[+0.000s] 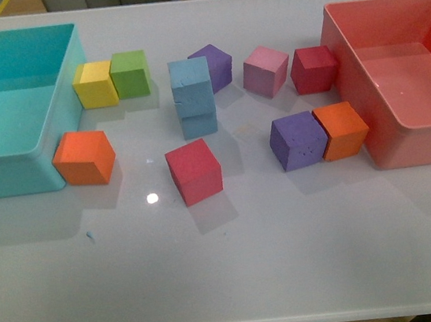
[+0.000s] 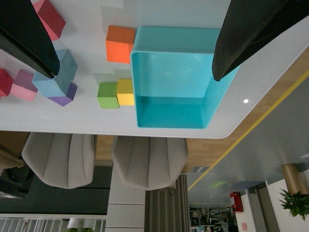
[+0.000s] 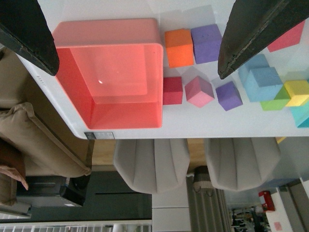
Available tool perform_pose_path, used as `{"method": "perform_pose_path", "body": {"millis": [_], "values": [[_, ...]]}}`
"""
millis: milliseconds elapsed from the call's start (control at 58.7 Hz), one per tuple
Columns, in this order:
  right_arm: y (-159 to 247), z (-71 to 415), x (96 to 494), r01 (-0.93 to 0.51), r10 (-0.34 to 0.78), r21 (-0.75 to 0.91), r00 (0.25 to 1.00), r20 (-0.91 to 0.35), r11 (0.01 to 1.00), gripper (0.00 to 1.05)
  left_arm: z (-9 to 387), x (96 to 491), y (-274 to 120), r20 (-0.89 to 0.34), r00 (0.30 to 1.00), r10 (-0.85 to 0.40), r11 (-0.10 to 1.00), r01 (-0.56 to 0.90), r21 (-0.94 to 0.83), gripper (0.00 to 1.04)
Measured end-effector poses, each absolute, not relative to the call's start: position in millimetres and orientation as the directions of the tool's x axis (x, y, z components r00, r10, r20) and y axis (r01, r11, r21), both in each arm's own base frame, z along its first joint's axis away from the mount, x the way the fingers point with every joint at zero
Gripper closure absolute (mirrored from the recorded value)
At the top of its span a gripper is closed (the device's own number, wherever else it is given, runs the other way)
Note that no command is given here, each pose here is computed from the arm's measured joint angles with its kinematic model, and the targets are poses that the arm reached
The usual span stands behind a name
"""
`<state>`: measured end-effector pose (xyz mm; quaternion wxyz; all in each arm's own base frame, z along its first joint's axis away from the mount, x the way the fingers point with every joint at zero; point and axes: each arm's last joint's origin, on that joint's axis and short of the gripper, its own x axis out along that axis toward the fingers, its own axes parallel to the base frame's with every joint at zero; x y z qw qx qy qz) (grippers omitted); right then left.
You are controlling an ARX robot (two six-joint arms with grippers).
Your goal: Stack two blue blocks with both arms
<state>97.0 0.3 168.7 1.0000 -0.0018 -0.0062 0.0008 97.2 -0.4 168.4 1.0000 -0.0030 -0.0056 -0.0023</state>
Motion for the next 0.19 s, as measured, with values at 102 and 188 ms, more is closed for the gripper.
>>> {"method": "perform_pose_path", "body": {"millis": [102, 188], "values": [[0.3, 168.7, 97.0, -0.001, 0.001, -0.004, 1.0, 0.012, 1.0, 0.09, 168.4, 97.2, -0.4, 0.011, 1.0, -0.004, 1.0, 0.004, -0.006, 0.09], [0.3, 168.7, 97.0, -0.001, 0.001, -0.004, 1.0, 0.012, 1.0, 0.09, 168.4, 97.2, -0.4, 0.011, 1.0, -0.005, 1.0, 0.005, -0.006, 0.09]]}}
